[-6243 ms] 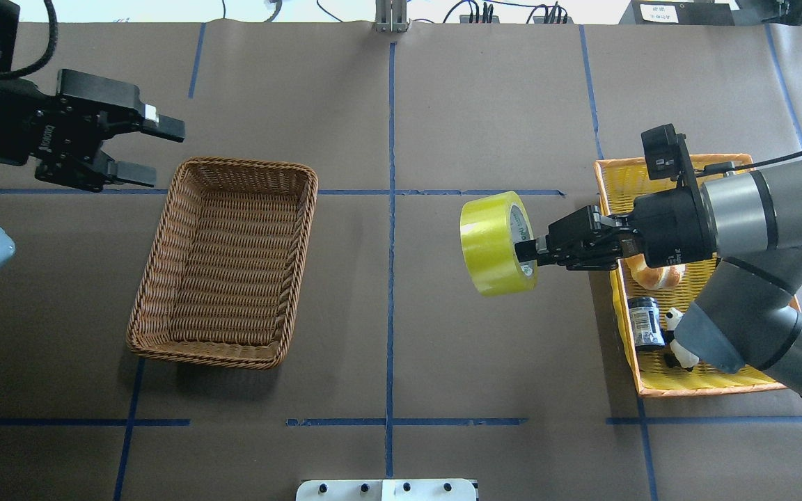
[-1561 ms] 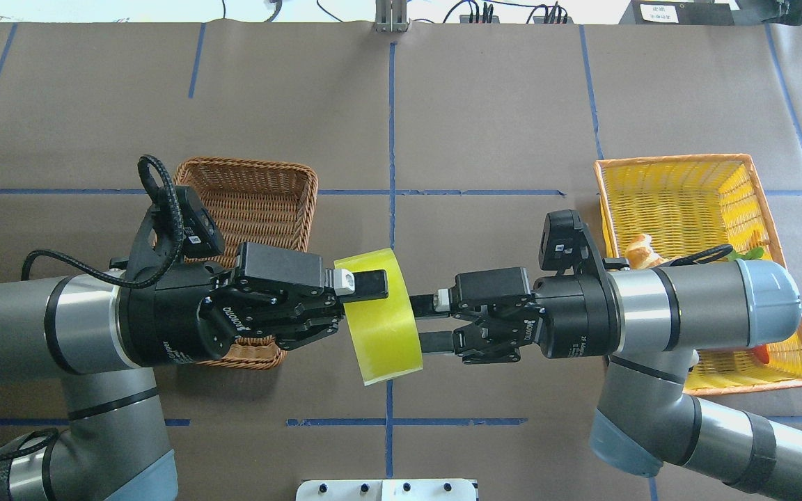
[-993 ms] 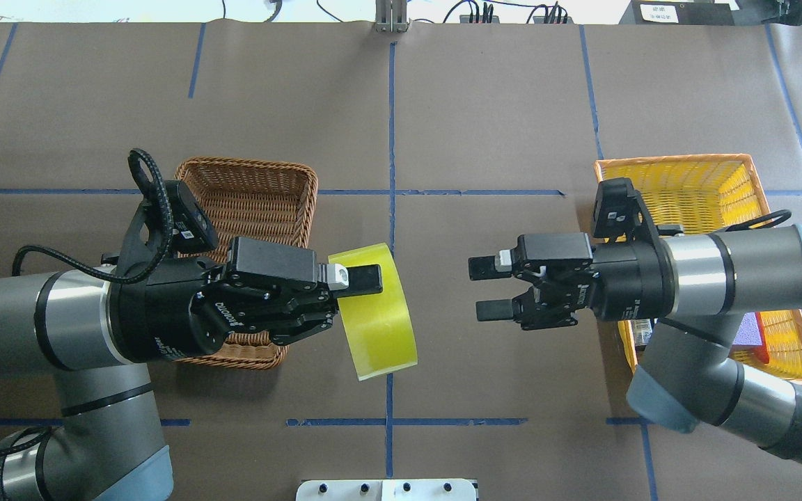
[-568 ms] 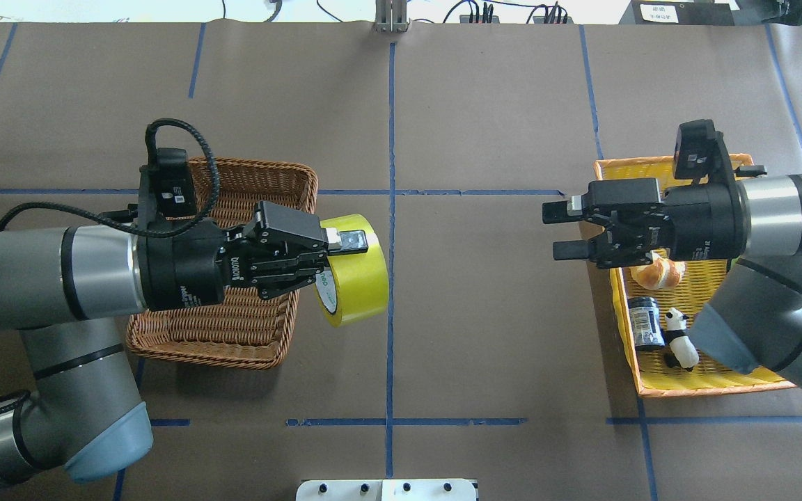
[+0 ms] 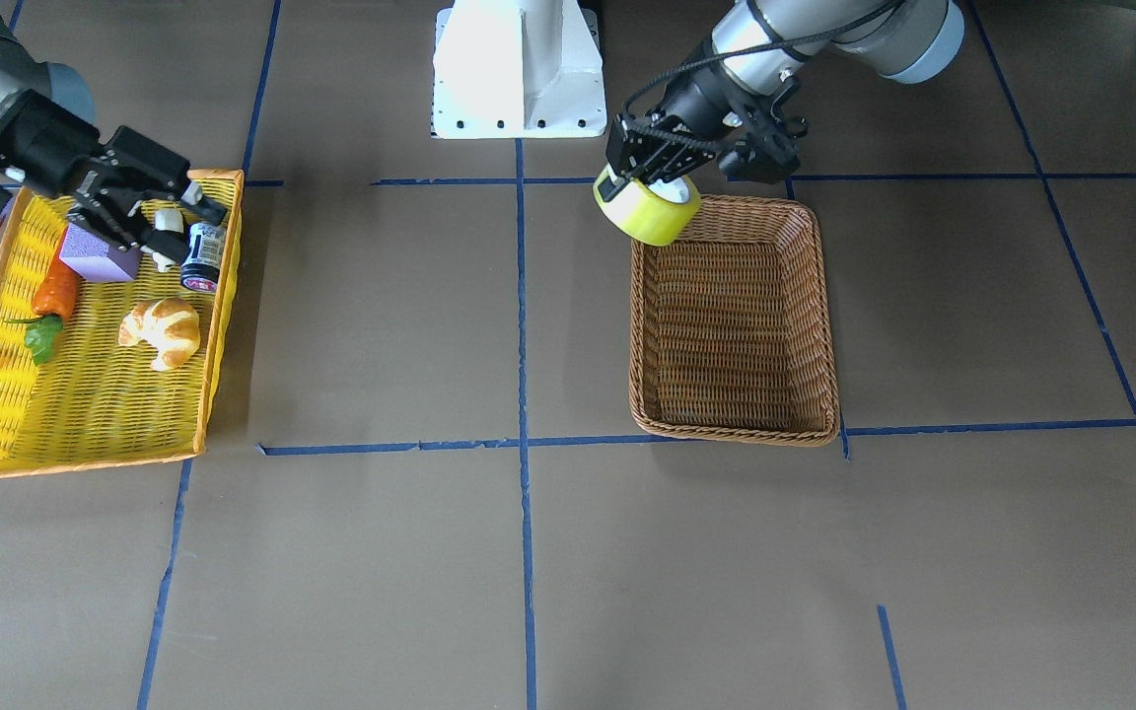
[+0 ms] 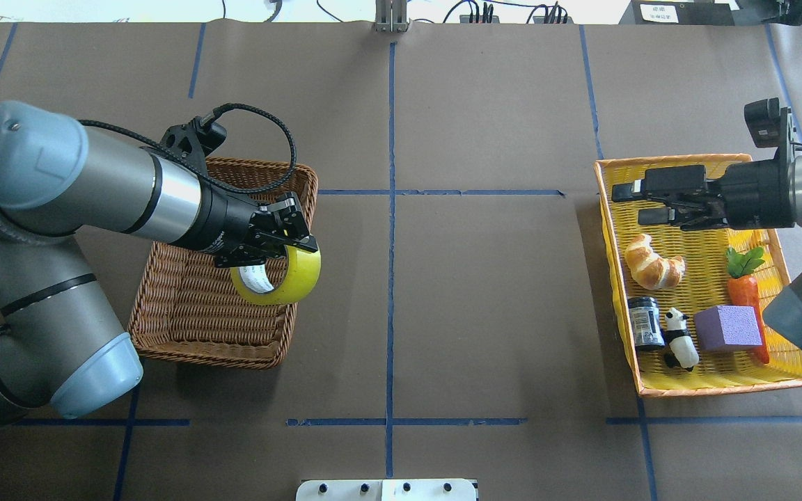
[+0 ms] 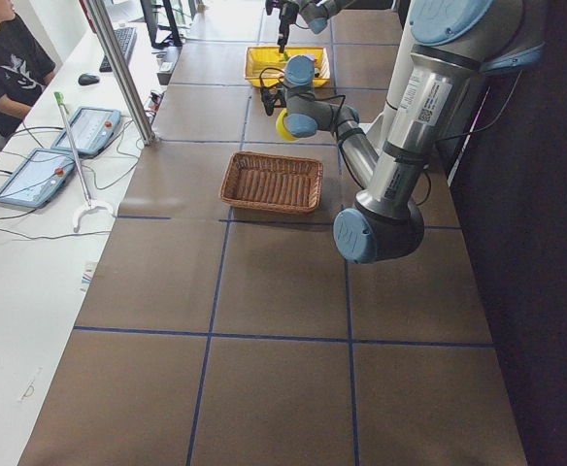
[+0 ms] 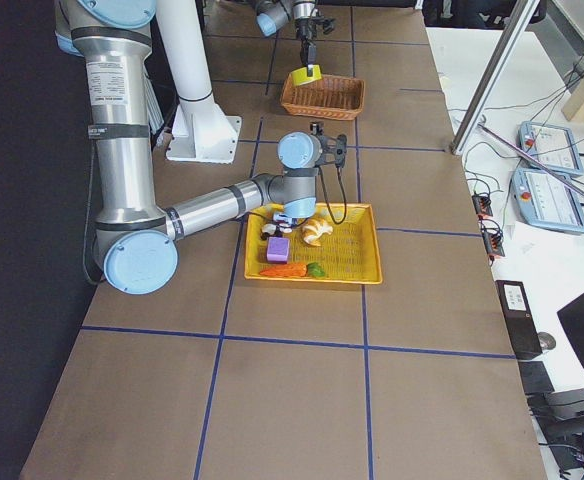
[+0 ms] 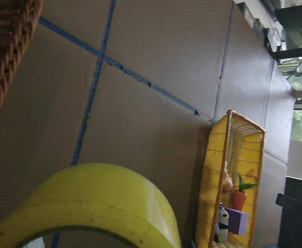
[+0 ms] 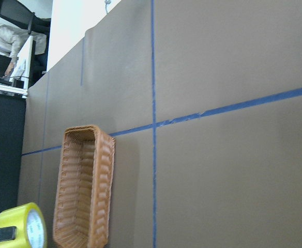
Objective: Move tape to another basket
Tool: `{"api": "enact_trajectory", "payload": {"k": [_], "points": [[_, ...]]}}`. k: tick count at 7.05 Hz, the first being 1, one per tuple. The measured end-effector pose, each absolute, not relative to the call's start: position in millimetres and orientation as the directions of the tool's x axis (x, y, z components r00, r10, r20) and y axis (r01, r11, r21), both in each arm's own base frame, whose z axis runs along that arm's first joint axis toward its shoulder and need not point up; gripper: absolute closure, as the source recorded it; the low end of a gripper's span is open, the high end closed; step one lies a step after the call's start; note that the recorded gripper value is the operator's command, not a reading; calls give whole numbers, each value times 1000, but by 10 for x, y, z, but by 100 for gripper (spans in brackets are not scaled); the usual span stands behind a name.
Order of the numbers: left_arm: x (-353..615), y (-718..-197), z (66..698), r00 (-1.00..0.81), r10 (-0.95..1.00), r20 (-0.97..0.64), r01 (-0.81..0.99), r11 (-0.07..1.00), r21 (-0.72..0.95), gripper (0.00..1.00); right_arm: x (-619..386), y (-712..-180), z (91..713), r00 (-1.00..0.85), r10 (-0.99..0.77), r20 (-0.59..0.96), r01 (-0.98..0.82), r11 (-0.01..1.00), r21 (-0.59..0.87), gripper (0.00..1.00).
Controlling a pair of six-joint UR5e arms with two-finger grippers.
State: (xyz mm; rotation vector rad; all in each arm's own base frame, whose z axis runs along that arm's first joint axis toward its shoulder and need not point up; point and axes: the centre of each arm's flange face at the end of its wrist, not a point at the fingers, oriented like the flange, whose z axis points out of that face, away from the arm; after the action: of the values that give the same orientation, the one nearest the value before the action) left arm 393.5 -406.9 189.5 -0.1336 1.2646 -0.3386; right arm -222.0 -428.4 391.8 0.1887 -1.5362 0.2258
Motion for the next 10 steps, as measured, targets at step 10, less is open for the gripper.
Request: {"api": "enact_trajectory", "payload": {"k": [10], "points": [[4650,-4712,3274,630,-311,-712,151,948,-281,94,-1535,-4353,4656,269,-23,963,-237,967,89,0]]}}
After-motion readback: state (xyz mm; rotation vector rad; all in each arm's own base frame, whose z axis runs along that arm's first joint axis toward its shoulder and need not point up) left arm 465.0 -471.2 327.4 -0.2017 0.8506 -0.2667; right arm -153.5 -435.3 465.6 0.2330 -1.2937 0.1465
